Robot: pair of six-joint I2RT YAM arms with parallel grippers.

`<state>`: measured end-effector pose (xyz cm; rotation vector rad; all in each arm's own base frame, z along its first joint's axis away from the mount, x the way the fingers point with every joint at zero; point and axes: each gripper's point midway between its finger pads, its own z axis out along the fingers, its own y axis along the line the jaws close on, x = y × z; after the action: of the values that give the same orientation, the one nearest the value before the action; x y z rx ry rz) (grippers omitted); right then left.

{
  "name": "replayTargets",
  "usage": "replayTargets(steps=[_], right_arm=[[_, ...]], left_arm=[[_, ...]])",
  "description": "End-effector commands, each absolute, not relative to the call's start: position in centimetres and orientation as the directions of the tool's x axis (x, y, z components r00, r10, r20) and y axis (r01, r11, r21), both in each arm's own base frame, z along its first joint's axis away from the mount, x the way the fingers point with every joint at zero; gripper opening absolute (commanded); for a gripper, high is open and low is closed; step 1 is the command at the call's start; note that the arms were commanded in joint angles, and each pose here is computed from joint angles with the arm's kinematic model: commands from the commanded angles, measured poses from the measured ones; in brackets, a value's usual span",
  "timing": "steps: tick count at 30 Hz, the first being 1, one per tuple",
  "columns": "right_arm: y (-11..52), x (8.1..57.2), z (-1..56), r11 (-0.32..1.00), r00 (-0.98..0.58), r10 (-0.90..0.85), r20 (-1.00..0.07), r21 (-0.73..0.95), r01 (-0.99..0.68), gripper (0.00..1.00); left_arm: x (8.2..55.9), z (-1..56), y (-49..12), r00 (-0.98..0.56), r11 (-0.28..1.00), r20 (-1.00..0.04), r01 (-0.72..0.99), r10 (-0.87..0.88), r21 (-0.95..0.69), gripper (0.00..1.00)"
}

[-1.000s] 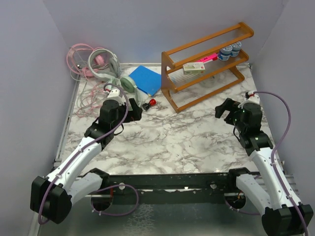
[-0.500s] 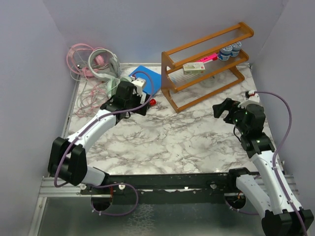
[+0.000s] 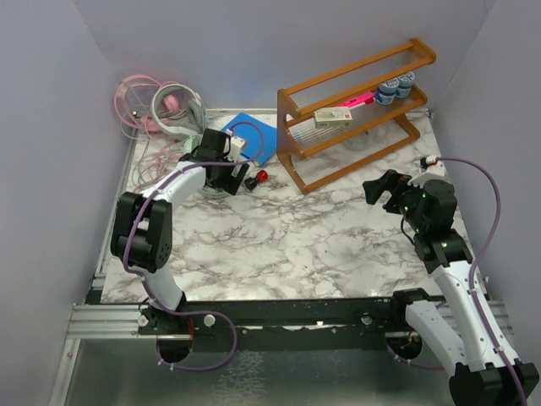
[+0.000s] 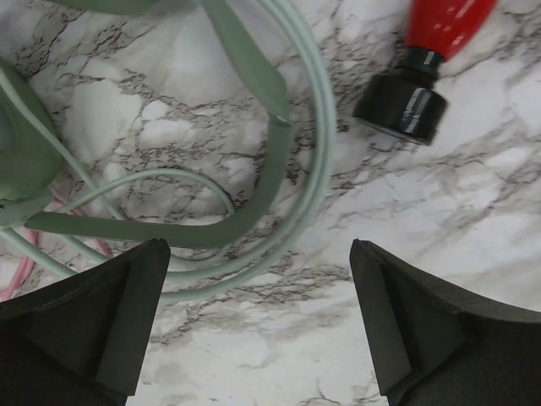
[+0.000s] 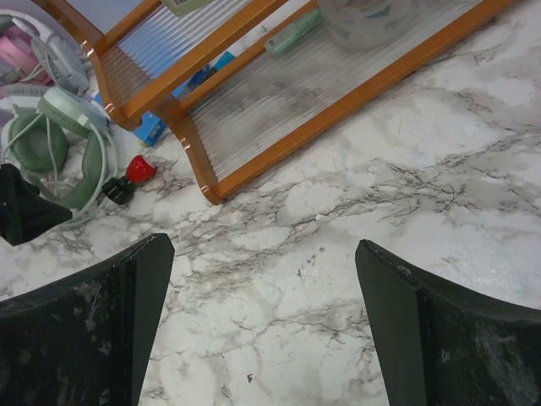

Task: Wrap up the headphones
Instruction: Pick up the headphones from the center of the board.

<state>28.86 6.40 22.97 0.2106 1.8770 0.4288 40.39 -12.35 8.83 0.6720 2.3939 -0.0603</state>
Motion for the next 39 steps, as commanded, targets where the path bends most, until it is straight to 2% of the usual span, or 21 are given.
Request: replayTargets(steps=[1, 8, 16, 27, 32, 36, 39], right_arm=[[6.9, 28.7, 23.7, 0.915, -0.337, 0.338, -0.879, 0.391, -0.102, 0.98], [6.9, 28.8, 23.6, 0.915, -0.344, 0.336, -0.877, 0.390, -0.100, 0.98], [6.8, 28.7, 23.4, 0.917, -0.346, 0.334, -0.877, 0.388, -0.097, 0.98], [7.0, 28.8, 22.9, 0.914, -0.352, 0.338, -0.873, 0.394, -0.100, 0.98], [7.1, 28.8, 23.1, 0.913, -0.352, 0.338, -0.873, 0.395, -0.104, 0.98], [7.0, 28.7, 23.0, 0.914, -0.355, 0.337, -0.872, 0.394, -0.098, 0.98], [6.9, 28.6, 23.1, 0.914, -0.353, 0.338, -0.873, 0.393, -0.097, 0.98]], left_arm=[[41.5, 7.9, -11.5, -0.681, 0.853, -0.564, 0.514, 0.468, 0.087, 0.99], [40.3, 5.1, -13.0, -0.702, 0.802, -0.495, 0.597, 0.513, -0.016, 0.99], [39.5, 4.2, -13.5, -0.710, 0.788, -0.479, 0.613, 0.517, -0.059, 0.98], [40.8, 5.9, -11.6, -0.651, 0.776, -0.435, 0.587, 0.621, 0.230, 0.99], [40.2, 4.1, -11.3, -0.661, 0.761, -0.385, 0.609, 0.644, 0.225, 0.99], [39.5, 2.4, -12.0, -0.678, 0.756, -0.355, 0.634, 0.644, 0.161, 0.98], [38.9, 1.2, -12.0, -0.700, 0.760, -0.315, 0.636, 0.641, 0.131, 0.91]])
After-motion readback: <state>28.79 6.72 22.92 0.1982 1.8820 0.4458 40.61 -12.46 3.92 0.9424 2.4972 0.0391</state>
